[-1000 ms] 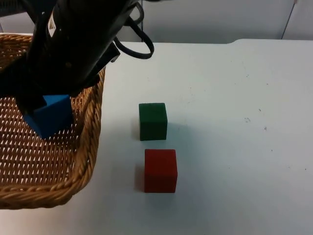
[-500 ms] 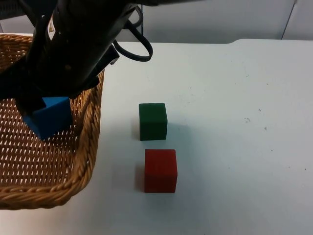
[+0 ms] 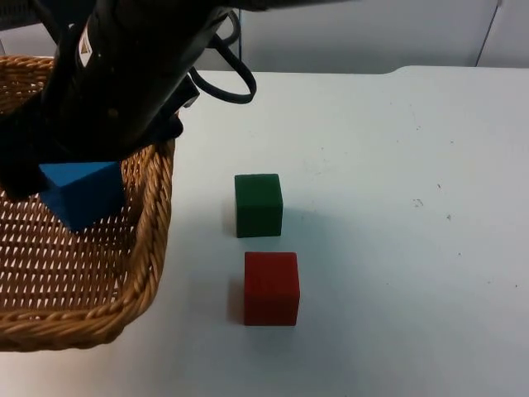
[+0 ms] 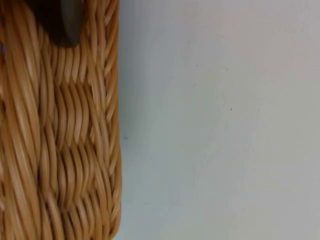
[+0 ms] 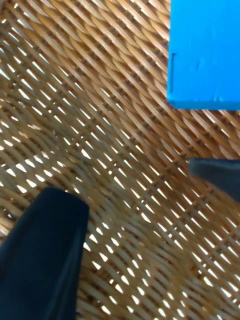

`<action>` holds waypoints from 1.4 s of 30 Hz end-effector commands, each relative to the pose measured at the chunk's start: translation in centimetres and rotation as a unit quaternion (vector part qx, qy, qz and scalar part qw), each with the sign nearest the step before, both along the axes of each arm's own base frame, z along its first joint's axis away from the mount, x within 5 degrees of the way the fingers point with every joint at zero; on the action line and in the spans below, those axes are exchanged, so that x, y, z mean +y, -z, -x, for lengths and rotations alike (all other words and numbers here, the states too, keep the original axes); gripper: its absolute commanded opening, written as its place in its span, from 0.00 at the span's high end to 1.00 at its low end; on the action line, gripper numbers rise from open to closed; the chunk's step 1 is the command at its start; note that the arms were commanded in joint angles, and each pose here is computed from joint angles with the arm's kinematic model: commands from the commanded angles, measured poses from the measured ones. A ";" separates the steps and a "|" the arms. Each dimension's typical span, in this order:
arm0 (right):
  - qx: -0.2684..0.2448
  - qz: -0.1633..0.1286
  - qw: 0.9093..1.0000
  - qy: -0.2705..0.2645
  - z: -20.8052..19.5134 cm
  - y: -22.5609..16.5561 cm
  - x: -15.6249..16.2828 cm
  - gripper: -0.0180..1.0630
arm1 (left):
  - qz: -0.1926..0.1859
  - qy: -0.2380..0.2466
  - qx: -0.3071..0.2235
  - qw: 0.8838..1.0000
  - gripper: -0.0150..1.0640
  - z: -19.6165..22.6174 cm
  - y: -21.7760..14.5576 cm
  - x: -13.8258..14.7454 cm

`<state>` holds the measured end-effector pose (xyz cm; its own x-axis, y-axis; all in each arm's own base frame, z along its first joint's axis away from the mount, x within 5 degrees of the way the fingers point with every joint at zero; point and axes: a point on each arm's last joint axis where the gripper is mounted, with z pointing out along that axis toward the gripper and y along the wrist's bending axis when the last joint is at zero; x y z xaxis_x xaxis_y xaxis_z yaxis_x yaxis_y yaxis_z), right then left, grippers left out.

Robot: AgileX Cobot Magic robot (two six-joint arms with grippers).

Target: Pick up the basket with the left hand and place the blue cube into the basket with the right hand.

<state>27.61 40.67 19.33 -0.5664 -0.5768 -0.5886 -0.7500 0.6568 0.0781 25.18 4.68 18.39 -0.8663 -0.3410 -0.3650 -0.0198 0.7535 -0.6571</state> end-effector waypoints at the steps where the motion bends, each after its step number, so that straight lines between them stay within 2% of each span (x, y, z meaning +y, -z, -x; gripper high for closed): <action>1: -0.006 0.000 1.000 -0.003 -0.2 0.2 0.0 0.15 | 0.029 -0.005 -0.003 1.000 0.99 0.0 -0.4 -0.3; 10: -0.018 -0.023 1.000 -0.002 -0.4 -0.1 0.3 0.15 | 0.029 -0.005 -0.003 1.000 0.99 0.0 -0.4 -0.3; 18: -0.020 -0.022 1.000 -0.003 -0.4 -0.1 0.3 0.15 | 0.029 -0.005 -0.003 1.000 0.99 0.0 -0.4 -0.3; 23: -0.023 -0.021 1.000 -0.006 -0.4 -0.2 0.3 0.01 | 0.029 -0.004 -0.004 1.000 0.99 0.0 -0.4 -0.3; 30: -0.035 -0.007 0.999 -0.028 -0.3 -0.5 0.1 0.01 | 0.028 -0.003 -0.005 1.000 0.99 0.0 -0.4 -0.3; 37: -0.084 -0.020 0.995 -0.045 -0.1 -4.4 -0.6 0.01 | 0.028 -0.003 -0.005 1.000 0.99 0.0 -0.4 -0.3; 39: -0.121 -0.025 0.991 -0.051 0.1 -7.1 -1.4 0.01 | 0.028 -0.003 -0.005 1.000 0.99 0.0 -0.4 -0.3; 42: -0.142 -0.025 0.988 -0.053 0.4 -9.1 -2.2 0.01 | 0.026 -0.004 -0.004 1.000 0.99 0.0 -0.3 -0.2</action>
<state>27.28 39.13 27.01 -0.3479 -0.5881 -0.7301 -0.8103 0.5803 -0.0813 25.18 4.68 18.39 -0.8664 -0.3397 -0.3661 -0.0183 0.7541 -0.6565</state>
